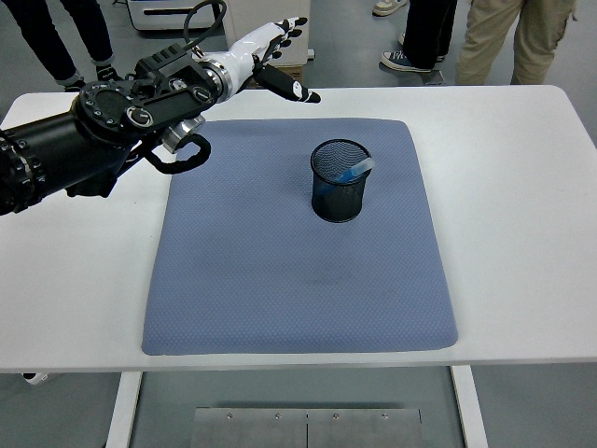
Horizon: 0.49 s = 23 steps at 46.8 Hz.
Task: Left hand places marker in pen holder
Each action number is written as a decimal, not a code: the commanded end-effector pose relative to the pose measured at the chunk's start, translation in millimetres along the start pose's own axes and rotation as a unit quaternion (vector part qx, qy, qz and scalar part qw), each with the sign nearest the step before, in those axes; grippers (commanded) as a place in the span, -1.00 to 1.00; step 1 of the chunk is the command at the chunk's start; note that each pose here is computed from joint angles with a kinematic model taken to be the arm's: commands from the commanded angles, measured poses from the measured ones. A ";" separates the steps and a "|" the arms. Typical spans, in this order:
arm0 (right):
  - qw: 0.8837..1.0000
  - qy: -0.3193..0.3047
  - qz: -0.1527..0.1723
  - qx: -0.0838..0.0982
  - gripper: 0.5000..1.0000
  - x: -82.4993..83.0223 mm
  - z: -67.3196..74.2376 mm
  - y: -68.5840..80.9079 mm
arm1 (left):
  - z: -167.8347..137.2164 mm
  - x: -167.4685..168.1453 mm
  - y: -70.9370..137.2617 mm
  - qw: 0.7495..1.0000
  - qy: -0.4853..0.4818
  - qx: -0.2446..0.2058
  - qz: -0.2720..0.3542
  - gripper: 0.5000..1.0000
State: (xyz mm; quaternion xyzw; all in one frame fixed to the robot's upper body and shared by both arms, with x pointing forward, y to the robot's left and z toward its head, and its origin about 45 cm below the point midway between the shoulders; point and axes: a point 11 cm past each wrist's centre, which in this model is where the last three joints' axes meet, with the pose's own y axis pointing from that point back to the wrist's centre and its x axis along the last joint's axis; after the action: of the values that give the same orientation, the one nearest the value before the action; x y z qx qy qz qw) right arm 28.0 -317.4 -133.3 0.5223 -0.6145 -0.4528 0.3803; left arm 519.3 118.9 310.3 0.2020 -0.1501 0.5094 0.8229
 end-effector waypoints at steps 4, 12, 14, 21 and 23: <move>1.000 0.000 0.000 0.001 1.00 -0.1 -0.5 -0.1 | -21.8 30.9 12.1 0.997 0.061 -0.027 0.032 1.00; 1.000 0.000 0.000 0.000 1.00 0.1 0.4 0.1 | -46.1 51.9 24.3 0.978 0.196 -0.040 0.051 1.00; 1.000 0.000 0.000 0.001 1.00 -0.1 -0.5 -0.1 | -57.3 65.2 30.6 0.969 0.233 -0.040 0.073 1.00; 1.000 0.000 0.000 0.000 1.00 0.1 0.4 0.1 | -97.6 87.4 50.5 0.937 0.324 -0.033 0.125 1.00; 1.000 0.000 0.000 0.000 1.00 0.1 0.4 0.1 | -106.9 87.2 54.2 0.931 0.339 -0.030 0.130 1.00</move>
State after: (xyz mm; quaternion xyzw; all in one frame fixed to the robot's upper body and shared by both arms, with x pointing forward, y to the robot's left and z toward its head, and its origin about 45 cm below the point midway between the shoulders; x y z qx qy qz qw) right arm 28.1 -317.4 -133.3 0.5226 -0.6146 -0.4525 0.3800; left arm 517.1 251.2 276.2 -0.0155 0.0773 0.6377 0.7662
